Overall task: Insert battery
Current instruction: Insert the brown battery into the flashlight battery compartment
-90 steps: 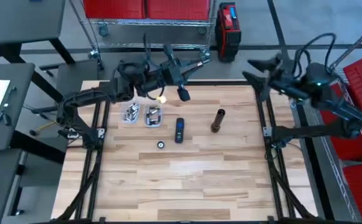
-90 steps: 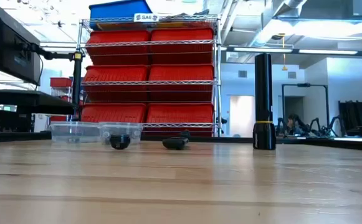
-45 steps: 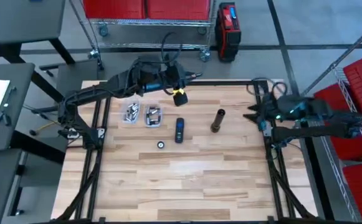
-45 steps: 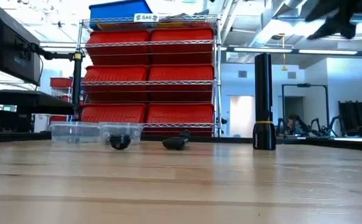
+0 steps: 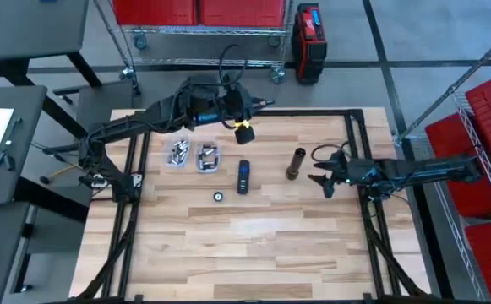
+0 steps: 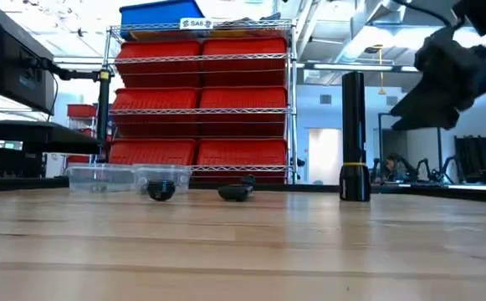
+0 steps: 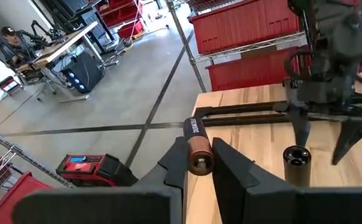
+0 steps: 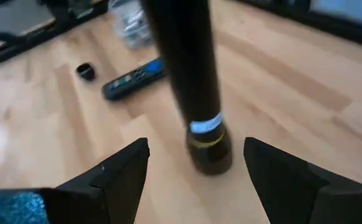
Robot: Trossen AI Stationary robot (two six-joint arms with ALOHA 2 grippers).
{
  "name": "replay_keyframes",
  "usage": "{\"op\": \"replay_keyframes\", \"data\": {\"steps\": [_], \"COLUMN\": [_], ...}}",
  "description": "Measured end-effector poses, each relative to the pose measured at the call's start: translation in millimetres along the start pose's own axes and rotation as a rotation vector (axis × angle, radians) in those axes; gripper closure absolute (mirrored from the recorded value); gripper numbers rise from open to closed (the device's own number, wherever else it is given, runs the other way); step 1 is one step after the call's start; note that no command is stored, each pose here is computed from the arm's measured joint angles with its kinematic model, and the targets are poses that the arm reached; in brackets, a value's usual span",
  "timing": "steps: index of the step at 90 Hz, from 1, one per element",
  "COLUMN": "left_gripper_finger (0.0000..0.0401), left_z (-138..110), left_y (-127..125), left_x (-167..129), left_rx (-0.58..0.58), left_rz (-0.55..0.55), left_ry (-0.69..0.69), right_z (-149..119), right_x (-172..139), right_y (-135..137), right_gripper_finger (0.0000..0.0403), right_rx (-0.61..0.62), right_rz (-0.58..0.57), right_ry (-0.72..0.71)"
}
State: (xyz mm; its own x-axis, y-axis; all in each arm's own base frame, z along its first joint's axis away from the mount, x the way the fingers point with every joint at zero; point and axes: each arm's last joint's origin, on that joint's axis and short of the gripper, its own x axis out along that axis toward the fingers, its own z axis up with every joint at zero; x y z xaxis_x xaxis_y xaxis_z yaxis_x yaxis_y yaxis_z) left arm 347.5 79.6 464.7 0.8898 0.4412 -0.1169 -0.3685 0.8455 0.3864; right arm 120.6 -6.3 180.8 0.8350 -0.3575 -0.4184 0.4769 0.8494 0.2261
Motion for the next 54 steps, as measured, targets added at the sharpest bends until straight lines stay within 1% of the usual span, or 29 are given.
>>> {"op": "replay_keyframes", "data": {"steps": [8, 12, 25, 32, 39, 47, 54], "left_gripper_finger": [0.0374, 0.0374, 0.0375, 0.0375, 0.0375, 0.0375, 0.0375], "left_z": [-0.8, -1.3, -1.8, -1.8, -1.9, -1.9, -2.2], "left_y": [-0.4, -0.9, -1.2, -1.2, -1.2, -1.3, -1.4], "left_x": [0.0, 0.0, 0.0, 0.0, 0.0, 0.0, 0.0], "left_rx": [0.003, 0.007, 0.035, 0.036, 0.036, 0.039, 0.047], "left_rz": [-0.005, -0.017, -0.024, -0.024, -0.024, -0.024, -0.025], "left_ry": [0.007, 0.010, 0.013, 0.014, 0.014, 0.015, 0.018], "right_z": [-3.4, -6.5, -10.8, -10.1, -11.2, -10.6, -12.8], "right_x": [5.4, 8.3, 14.6, 16.9, 19.2, 21.8, 24.9], "right_y": [-0.4, -1.5, -3.4, -2.5, -1.9, -1.3, -2.4], "right_gripper_finger": [0.0148, 0.0148, 0.0148, 0.0148, 0.0148, 0.0148, 0.0148], "right_rx": [-0.044, -0.046, -0.045, -0.070, -0.094, -0.094, -0.102], "right_rz": [0.010, 0.009, 0.000, 0.009, 0.009, 0.005, -0.013], "right_ry": [-0.055, -0.068, -0.079, -0.083, -0.074, -0.077, -0.051]}}
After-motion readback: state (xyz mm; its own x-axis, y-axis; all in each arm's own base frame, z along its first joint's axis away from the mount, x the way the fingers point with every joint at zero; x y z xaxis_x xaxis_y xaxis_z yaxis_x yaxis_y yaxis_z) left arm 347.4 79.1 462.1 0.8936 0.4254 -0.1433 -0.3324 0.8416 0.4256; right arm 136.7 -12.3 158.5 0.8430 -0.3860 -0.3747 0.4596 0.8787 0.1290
